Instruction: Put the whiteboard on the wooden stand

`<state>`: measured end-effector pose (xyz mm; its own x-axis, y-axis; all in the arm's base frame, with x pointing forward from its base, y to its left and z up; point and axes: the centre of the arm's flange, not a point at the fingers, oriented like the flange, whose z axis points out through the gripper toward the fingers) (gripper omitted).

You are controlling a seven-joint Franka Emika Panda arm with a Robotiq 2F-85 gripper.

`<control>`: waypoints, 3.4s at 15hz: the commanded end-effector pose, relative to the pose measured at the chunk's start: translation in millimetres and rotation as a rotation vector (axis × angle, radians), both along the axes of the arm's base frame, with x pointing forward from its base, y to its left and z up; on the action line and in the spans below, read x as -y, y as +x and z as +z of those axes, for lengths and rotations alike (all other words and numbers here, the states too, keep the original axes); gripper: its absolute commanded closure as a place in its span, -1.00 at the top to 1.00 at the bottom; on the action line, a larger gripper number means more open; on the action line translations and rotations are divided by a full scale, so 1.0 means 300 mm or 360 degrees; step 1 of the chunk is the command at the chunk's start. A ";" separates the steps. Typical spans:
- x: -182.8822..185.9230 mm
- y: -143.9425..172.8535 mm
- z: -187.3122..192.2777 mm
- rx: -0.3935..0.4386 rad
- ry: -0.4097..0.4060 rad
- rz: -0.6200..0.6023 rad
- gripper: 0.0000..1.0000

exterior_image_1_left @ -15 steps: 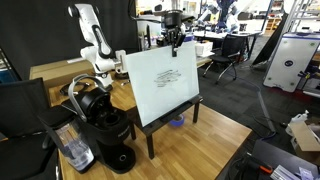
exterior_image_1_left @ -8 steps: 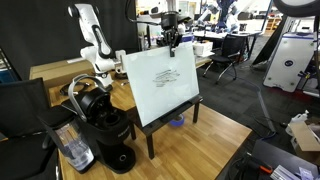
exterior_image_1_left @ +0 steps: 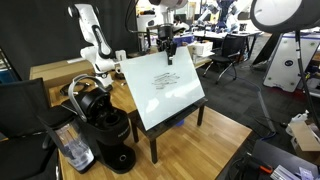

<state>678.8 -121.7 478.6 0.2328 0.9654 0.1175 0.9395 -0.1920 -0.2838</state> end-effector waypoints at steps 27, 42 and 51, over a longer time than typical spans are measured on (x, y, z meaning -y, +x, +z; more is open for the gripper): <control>-0.072 -0.013 0.086 0.0126 0.0043 -0.0094 1.00; -0.207 -0.071 0.412 0.0501 -0.0095 -0.0595 1.00; -0.299 -0.225 0.564 0.0403 -0.0251 -0.1149 1.00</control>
